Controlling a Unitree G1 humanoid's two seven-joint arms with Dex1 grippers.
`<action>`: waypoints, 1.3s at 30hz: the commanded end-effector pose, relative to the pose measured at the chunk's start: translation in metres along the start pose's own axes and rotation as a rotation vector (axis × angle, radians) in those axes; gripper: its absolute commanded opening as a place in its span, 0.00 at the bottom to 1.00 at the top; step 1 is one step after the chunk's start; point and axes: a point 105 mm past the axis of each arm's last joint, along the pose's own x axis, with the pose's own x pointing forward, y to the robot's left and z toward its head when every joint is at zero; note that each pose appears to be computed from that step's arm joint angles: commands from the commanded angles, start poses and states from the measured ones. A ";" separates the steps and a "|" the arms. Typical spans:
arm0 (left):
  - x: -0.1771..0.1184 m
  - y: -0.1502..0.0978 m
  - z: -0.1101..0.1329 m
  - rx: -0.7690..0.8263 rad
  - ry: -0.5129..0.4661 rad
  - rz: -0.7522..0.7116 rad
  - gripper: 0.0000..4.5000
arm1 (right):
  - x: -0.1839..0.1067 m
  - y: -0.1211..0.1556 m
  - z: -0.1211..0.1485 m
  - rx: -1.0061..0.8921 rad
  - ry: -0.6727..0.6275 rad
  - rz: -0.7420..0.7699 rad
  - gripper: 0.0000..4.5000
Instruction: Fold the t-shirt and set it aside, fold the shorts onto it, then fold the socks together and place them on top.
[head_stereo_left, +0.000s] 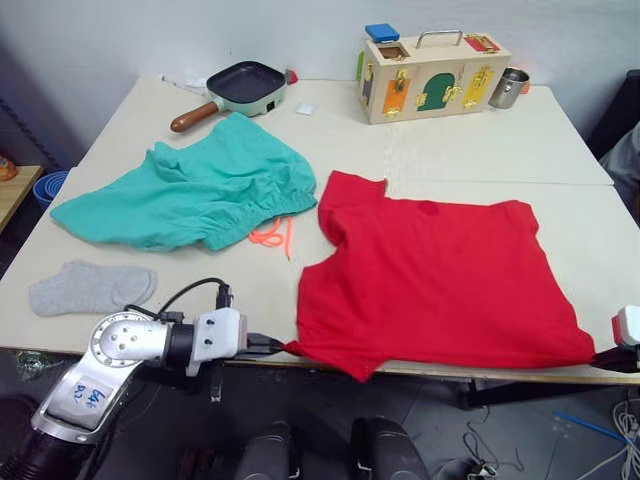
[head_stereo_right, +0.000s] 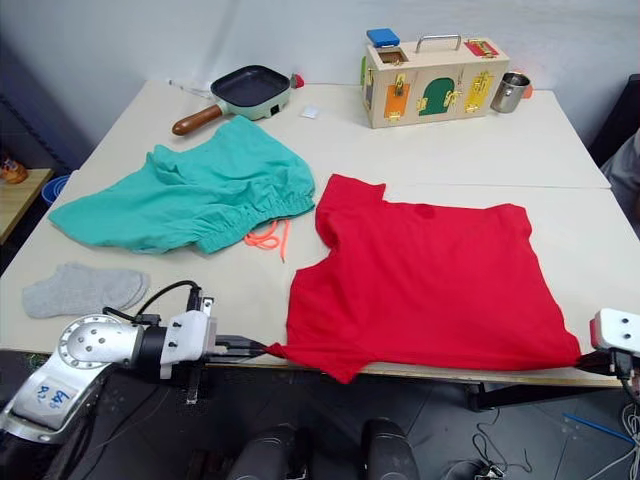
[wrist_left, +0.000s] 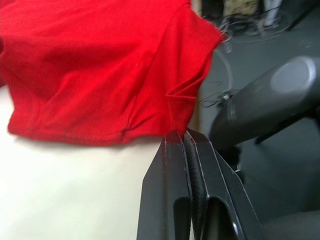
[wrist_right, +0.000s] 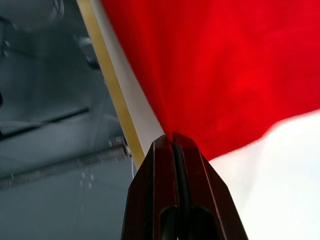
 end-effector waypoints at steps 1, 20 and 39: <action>0.004 -0.009 0.003 -0.035 -0.004 -0.043 0.00 | -0.006 0.001 -0.002 0.030 0.015 0.002 0.00; 0.002 0.054 0.010 -0.461 -0.119 0.089 0.00 | 0.004 -0.041 0.028 0.180 -0.095 -0.073 0.00; -0.002 0.094 -0.006 -0.540 -0.142 0.395 0.48 | -0.005 -0.078 0.048 0.154 -0.289 -0.342 0.44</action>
